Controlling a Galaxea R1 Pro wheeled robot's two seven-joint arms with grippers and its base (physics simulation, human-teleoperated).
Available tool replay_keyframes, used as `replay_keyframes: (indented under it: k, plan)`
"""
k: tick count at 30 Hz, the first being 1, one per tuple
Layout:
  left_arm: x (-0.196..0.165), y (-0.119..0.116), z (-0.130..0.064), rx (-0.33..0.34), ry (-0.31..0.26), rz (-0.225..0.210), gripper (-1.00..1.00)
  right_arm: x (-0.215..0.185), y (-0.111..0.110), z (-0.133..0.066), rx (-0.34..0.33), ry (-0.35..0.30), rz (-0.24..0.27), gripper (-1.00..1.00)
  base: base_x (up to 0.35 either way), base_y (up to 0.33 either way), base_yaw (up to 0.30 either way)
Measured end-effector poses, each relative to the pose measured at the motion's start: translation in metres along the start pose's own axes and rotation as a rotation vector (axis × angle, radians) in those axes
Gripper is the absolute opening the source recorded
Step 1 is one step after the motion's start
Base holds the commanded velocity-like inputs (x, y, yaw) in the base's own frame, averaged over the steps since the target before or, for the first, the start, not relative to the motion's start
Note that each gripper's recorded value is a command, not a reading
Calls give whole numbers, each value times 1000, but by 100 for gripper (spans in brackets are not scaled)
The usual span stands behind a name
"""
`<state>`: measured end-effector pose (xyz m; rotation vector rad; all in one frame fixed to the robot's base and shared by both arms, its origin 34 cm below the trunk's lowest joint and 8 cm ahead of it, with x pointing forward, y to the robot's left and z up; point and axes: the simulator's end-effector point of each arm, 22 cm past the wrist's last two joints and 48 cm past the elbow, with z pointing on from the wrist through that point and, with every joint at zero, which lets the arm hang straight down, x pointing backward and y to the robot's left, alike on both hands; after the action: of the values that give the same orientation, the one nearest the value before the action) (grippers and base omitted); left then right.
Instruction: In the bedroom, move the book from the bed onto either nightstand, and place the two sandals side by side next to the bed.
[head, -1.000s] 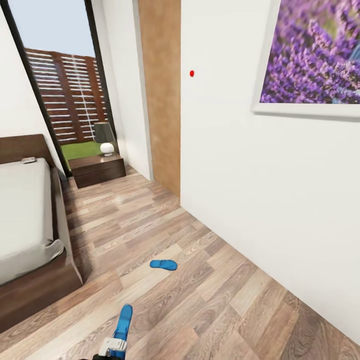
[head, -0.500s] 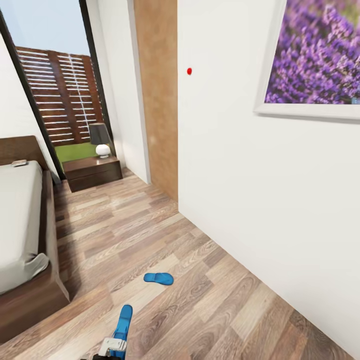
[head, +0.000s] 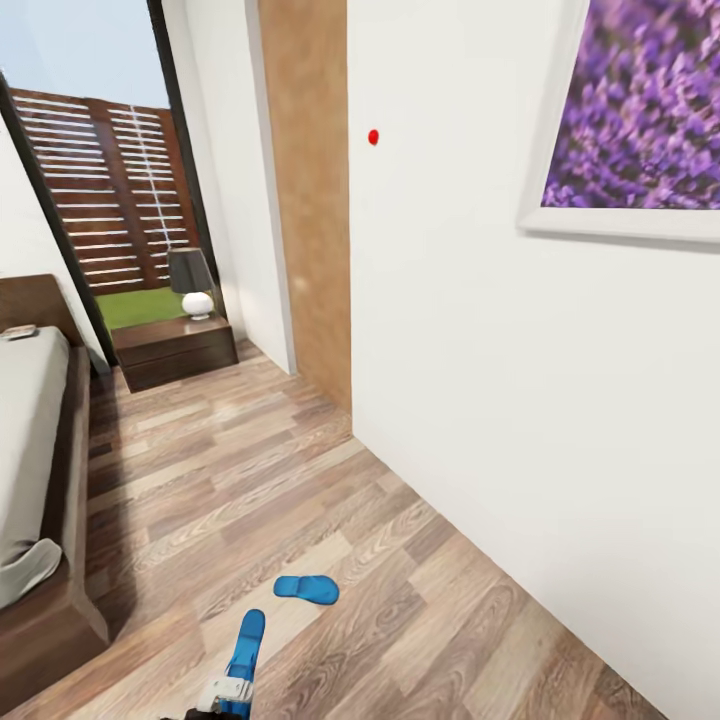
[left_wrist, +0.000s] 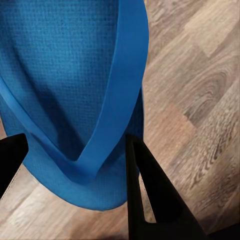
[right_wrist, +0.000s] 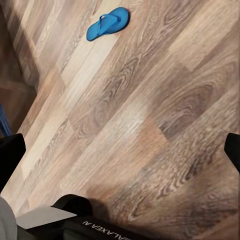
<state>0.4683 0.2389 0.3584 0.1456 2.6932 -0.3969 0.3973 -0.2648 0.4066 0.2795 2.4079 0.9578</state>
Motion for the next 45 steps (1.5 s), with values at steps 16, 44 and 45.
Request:
replay_keyframes:
  k: [16,44,45]
  plan:
    - [1,-6,2,8,2,0,-100,0,0,1,0,1,1,100,58,-19,262]
    - [6,-6,2,8,8,-2,-100,2,3,3,-5,1,3,100,16,-63,266]
    - [6,-6,2,8,8,-2,-100,2,3,3,-5,1,3,100,77,-261,145]
